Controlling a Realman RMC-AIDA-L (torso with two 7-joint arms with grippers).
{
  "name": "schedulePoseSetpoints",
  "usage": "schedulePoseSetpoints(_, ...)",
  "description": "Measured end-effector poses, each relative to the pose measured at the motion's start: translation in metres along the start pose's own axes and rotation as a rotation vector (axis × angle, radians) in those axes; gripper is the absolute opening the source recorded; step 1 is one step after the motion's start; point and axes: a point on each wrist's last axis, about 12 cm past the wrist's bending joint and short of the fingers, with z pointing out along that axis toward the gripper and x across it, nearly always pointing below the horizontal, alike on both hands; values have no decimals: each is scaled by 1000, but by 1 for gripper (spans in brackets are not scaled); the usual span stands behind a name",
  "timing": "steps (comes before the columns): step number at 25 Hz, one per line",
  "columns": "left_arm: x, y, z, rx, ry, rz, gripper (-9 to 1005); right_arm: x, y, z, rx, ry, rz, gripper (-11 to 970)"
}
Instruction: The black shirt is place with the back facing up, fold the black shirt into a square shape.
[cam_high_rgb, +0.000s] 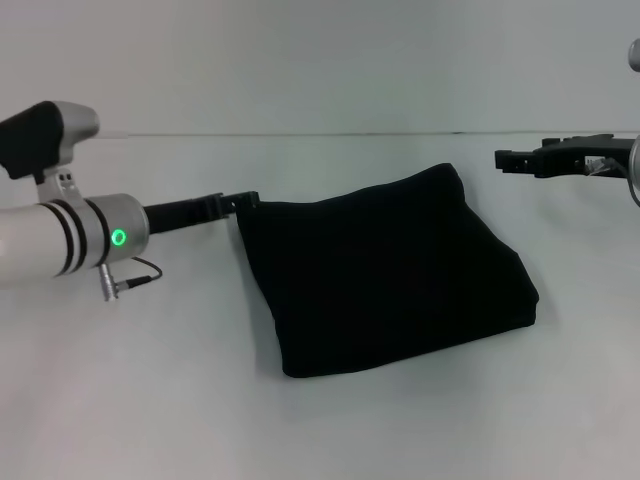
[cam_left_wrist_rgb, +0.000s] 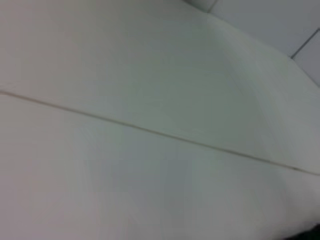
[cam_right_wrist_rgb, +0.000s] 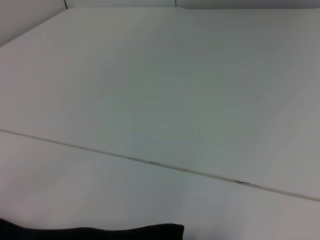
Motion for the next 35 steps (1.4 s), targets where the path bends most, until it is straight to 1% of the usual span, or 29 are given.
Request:
schedulePoseSetpoints(11,14,-14,10,32,53,10,895,-1,1,2,0,3,-26,808)
schedulePoseSetpoints(17,14,-23,15,52,72,41,895,-1,1,2,0,2,-29,809)
schedulePoseSetpoints(22,12,-27,17,60,74,54,893,1,1,2,2,4,-25,809)
schedulePoseSetpoints(25,11,-26,17,46,74,67,844,2,1,2,3,6,-23,808)
schedulePoseSetpoints(30,10,-26,17,39,71,74,608,5,1,2,2,12,-20,808)
schedulePoseSetpoints(35,6,-28,17,46,66,78,510,6,1,3,2,14,-20,808)
